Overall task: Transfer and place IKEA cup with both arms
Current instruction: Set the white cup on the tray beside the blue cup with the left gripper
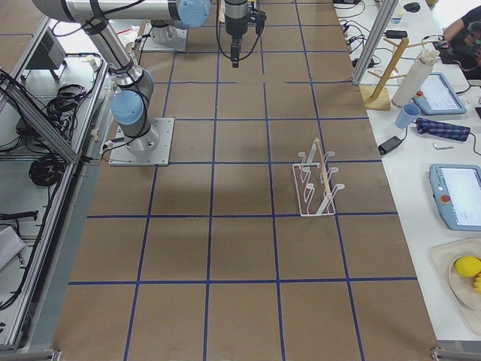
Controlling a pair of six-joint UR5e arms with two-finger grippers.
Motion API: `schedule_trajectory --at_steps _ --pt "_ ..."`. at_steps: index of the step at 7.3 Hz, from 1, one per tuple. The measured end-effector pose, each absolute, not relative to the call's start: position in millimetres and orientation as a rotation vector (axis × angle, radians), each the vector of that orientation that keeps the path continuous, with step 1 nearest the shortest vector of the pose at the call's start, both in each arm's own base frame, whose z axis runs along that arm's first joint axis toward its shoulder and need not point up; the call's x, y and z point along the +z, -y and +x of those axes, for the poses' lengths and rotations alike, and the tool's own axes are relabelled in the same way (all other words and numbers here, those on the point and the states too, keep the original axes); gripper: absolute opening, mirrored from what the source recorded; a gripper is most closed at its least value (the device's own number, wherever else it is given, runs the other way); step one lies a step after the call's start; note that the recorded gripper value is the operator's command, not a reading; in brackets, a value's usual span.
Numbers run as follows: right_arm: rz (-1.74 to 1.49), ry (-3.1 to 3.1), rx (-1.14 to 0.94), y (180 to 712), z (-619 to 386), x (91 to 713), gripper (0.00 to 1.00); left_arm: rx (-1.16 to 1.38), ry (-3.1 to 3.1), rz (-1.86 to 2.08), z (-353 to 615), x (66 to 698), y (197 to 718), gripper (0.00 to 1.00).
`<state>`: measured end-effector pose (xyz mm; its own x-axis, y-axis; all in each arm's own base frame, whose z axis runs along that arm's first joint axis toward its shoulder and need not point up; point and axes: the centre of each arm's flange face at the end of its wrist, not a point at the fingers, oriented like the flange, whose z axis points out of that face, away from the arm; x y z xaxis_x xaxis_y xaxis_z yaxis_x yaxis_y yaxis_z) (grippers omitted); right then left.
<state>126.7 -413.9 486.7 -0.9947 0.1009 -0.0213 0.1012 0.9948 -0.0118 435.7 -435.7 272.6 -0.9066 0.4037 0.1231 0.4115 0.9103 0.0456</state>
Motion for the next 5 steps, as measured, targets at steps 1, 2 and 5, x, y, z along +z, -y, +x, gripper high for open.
schedule_trajectory --at_steps 1,2,5 --pt "0.156 -3.117 -0.020 413.0 128.9 486.7 1.00 -0.132 2.958 -0.650 432.9 269.4 430.6 0.00" --pt "0.153 -3.117 -0.022 412.3 129.8 487.1 1.00 -0.150 2.952 -0.668 433.3 264.2 426.9 0.00" --pt "0.138 -3.121 -0.019 413.1 129.9 486.0 1.00 -0.172 2.930 -0.659 437.1 247.6 415.1 0.00"
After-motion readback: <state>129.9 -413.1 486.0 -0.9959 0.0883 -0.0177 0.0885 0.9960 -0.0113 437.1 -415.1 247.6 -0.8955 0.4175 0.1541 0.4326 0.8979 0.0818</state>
